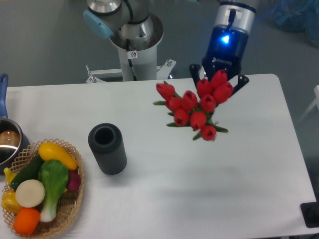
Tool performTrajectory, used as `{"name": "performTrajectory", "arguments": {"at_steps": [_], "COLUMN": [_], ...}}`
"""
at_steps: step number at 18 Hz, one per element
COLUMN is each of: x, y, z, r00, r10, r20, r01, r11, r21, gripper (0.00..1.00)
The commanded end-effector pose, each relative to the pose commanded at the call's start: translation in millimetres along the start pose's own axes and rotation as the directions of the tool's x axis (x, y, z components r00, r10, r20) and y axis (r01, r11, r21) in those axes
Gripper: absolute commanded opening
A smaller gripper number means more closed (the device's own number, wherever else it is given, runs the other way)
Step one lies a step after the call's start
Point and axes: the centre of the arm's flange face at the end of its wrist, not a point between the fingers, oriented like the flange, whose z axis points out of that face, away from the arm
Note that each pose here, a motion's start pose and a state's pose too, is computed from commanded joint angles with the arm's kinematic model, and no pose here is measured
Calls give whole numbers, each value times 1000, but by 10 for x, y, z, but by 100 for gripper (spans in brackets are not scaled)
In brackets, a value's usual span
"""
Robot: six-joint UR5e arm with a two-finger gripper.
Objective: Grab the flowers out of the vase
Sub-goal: 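Carry the tulip bunch away from the vase and hold it above the table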
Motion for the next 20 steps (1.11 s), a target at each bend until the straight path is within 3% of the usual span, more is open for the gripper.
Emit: {"name": "performTrajectory", "arguments": {"at_steps": [5,8,13,20], "x": [-72,-19,14,-128], "y": [92,148,230,202], "z": [78,260,507,681], "r00": [1000,998,993,981], "r10": [8,47,117,145], "r20": [28,31,-31,-127], "r01": [-5,-38,-118,-192], "r11": [994,971,878,778], "r21": [-111,-236,-463,-598], "gripper": [1,1,1,3]}}
